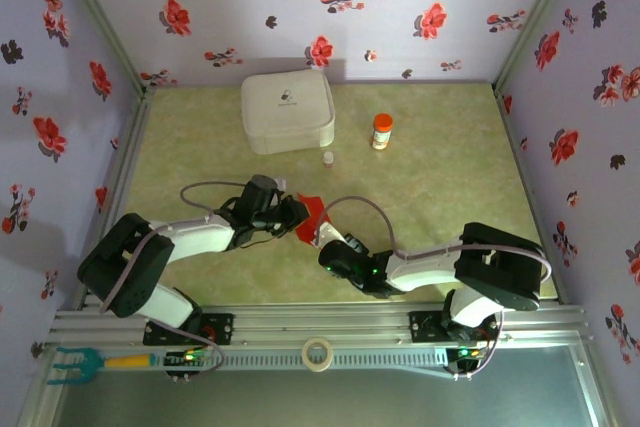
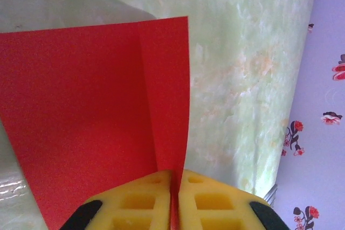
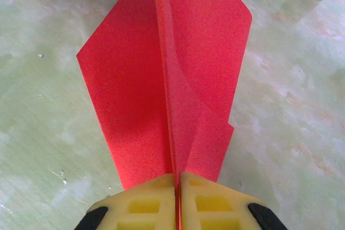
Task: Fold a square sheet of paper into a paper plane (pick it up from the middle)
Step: Fourth fold the wing at the center of the table.
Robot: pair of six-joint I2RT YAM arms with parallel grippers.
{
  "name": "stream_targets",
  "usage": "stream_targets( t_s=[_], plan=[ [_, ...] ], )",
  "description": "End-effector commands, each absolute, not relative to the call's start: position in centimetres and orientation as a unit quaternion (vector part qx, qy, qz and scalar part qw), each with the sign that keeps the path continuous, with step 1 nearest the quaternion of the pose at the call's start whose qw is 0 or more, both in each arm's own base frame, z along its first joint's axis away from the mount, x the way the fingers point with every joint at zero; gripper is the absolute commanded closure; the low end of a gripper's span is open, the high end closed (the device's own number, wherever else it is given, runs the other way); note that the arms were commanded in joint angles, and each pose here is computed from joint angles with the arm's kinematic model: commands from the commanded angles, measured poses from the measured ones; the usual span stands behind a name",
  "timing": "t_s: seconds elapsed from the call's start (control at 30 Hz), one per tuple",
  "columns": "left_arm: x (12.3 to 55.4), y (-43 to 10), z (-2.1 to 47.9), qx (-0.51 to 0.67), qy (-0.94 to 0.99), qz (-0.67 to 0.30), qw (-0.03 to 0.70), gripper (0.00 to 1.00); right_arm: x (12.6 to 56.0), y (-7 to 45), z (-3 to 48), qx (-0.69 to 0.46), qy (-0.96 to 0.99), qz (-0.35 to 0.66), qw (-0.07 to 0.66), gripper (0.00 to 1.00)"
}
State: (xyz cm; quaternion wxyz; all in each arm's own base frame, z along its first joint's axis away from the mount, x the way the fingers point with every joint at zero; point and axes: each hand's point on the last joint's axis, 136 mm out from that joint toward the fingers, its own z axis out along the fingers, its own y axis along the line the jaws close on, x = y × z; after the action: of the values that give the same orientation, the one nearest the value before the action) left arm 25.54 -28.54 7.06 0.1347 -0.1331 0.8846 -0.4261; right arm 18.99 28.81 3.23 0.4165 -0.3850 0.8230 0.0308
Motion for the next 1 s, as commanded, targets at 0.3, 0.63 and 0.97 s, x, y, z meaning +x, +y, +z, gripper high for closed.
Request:
stream_targets(
  t_s=[0.3, 0.63, 0.97],
  plan=[
    [26.0, -28.3, 7.7, -0.115, 0.895, -0.407, 0.143, 0.69, 19.3, 28.8, 3.0, -0.354, 0.837, 0.053, 0.415, 0.98],
    [26.2, -26.4, 9.3, -0.089, 0.912, -0.356, 0.183, 0.52, 19.2, 28.9, 2.1, -0.328, 0.857, 0.091, 0.386, 0.99],
    [26.2, -23.5, 10.6, -0.095, 0.912, -0.317, 0.241, 0.21, 19.3, 29.2, 2.1, -0.305, 0.869, 0.125, 0.368, 1.0]
  ],
)
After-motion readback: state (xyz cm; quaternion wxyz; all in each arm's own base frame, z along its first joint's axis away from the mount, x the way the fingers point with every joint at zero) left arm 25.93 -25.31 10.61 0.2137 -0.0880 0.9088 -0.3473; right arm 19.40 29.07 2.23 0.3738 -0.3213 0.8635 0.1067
